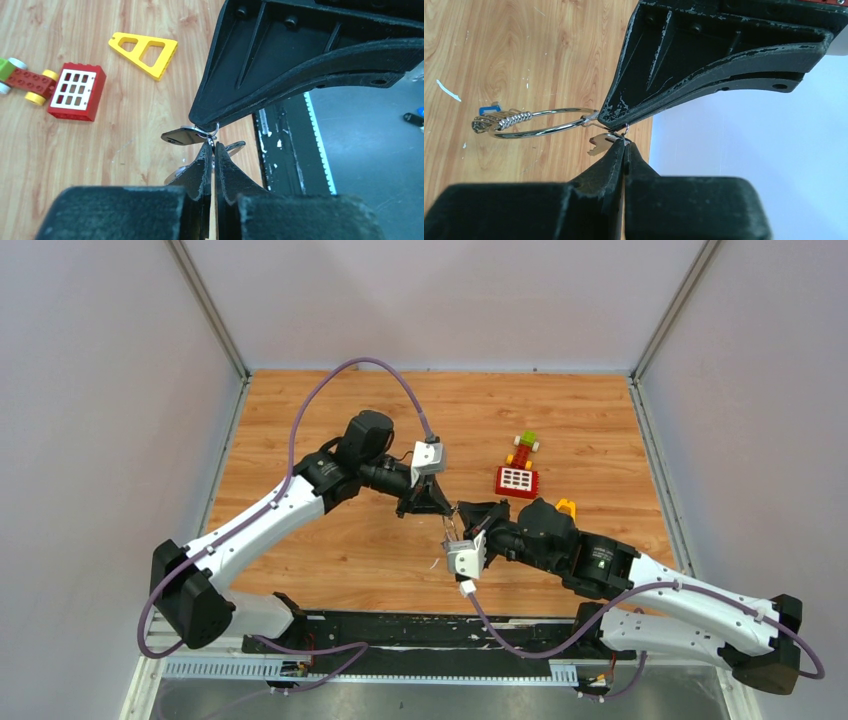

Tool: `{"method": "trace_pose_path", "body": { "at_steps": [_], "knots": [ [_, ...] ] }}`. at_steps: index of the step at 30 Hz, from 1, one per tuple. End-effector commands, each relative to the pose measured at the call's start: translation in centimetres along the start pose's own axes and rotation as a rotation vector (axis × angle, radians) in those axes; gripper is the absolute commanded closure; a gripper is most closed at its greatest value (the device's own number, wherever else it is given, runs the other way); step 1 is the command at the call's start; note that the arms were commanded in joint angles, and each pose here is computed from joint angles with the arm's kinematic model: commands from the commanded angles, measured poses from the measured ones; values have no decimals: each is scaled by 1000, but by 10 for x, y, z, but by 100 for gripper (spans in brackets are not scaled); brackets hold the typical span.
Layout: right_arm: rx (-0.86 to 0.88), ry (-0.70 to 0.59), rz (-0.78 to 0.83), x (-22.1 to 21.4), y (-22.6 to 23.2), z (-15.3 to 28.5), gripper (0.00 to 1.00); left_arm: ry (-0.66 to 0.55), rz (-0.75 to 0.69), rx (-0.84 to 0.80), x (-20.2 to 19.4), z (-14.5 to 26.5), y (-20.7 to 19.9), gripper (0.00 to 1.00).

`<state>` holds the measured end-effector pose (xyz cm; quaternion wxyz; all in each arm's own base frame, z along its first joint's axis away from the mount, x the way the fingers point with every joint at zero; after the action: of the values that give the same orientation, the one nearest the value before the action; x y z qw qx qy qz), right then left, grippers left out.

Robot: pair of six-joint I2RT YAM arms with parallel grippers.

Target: Put the keys on the keyring

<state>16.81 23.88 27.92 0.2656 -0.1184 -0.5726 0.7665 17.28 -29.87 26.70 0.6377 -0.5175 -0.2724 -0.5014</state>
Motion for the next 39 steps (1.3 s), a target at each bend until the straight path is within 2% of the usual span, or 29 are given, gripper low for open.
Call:
{"method": "trace_pose_path", "body": {
  "at_steps": [1, 7, 8, 10, 14, 18, 22, 25, 30, 34, 39],
  "knots": [
    [-116, 82, 30, -13, -29, 17, 100, 32, -92, -1, -4, 7, -9, 92],
    [-98, 82, 43, -12, -30, 20, 100, 12, -187, 32, 4, 8, -2, 81],
    [-94, 88, 46, -13, -29, 19, 100, 13, -203, 42, 5, 8, 0, 77],
    [-88, 94, 49, -14, -27, 19, 100, 17, -233, 53, 5, 9, 2, 61],
    [-88, 88, 45, -13, -29, 22, 100, 28, -337, 66, 3, 7, 11, 45],
    [-75, 67, 24, -10, -30, 24, 100, 51, -473, 84, 3, 5, 24, 38],
    [-71, 40, -7, -6, -32, 25, 100, 73, -545, 46, 7, -2, 32, 27],
    [-74, 28, -25, -4, -33, 25, 100, 77, -573, 0, 7, -10, 37, 24],
    [-81, 21, -51, -3, -35, 25, 100, 89, -538, -95, -8, -22, 37, 21],
    [-81, 4, -73, -2, -34, 27, 100, 47, -555, -75, -15, -23, 38, 19],
    [-75, -27, -101, 0, -30, 26, 100, 1, -494, -79, -13, -33, 44, 19]
  ]
}}
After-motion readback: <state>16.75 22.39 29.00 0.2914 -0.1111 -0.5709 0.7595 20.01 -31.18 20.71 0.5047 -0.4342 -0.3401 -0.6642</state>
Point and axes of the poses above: each gripper's point midway between its finger pads, its own z axis back along the fingers, its own y axis along the line the jaws close on, x = y × z, the point moved 3 cm from there along z, back along the fingers, and after that the axes turned 15 degrees about z, right-handed, at the moved point
